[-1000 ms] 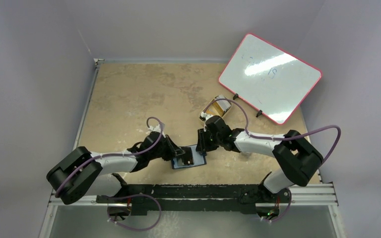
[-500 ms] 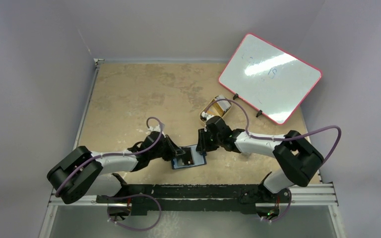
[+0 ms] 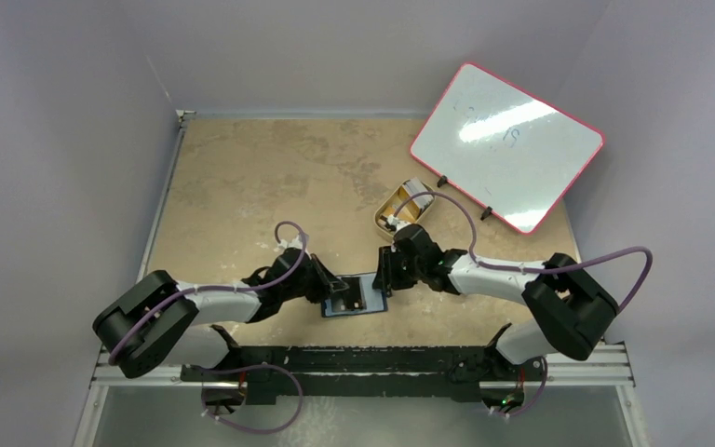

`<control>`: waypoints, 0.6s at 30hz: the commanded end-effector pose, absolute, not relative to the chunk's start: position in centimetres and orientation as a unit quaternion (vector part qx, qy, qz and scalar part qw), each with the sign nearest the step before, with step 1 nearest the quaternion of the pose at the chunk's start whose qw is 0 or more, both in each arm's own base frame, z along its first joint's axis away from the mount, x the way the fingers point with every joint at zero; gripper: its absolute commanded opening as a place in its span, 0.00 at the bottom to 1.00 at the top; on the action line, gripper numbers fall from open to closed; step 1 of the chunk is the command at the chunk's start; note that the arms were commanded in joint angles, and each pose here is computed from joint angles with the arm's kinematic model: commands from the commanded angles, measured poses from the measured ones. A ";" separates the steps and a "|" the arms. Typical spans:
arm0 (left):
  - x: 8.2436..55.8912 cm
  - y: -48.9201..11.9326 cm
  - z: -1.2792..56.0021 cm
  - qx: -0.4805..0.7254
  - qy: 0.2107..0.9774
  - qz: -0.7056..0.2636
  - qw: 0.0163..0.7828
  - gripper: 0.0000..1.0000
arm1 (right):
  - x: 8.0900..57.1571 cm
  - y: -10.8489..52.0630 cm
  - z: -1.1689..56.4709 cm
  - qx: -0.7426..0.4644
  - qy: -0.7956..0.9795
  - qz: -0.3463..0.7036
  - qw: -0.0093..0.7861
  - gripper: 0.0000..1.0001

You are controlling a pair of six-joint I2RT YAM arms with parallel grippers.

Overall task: Put the credit cards into the card holder
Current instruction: Insert the credit card into the card holder.

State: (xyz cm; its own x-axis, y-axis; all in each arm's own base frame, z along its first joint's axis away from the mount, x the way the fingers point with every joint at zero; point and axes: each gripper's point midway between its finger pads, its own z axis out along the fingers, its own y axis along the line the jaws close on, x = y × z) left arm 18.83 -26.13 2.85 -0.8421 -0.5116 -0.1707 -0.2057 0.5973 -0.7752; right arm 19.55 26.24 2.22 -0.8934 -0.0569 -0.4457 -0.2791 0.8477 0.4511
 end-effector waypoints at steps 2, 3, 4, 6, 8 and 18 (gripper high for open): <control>19.2 -25.6 1.6 -0.210 0.877 -0.378 0.209 0.00 | 18.8 26.5 1.7 -0.069 0.935 0.281 0.203 0.39; 19.2 -25.7 1.6 -0.206 0.877 -0.379 0.211 0.00 | 18.7 26.6 1.7 -0.065 0.934 0.287 0.201 0.38; 19.2 -25.7 1.5 -0.204 0.877 -0.378 0.212 0.00 | 18.7 26.6 1.8 -0.063 0.933 0.290 0.202 0.37; 19.2 -26.0 1.4 -0.195 0.879 -0.378 0.214 0.01 | 18.6 26.5 1.8 -0.058 0.933 0.291 0.204 0.35; 19.0 -26.0 1.0 -0.187 0.885 -0.371 0.211 0.01 | 18.5 26.3 1.7 -0.056 0.933 0.290 0.203 0.35; 17.6 -26.4 -0.1 -0.110 0.918 -0.335 0.181 0.00 | 18.3 26.1 1.5 -0.056 0.935 0.286 0.201 0.32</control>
State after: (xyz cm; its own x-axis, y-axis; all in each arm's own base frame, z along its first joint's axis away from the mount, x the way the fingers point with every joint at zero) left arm 19.16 -27.58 2.55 -0.8637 -0.4497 -0.2274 -0.1275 0.6316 -0.7647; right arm 19.61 26.23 2.07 -0.8934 0.0199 -0.4488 -0.2329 0.8337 0.5007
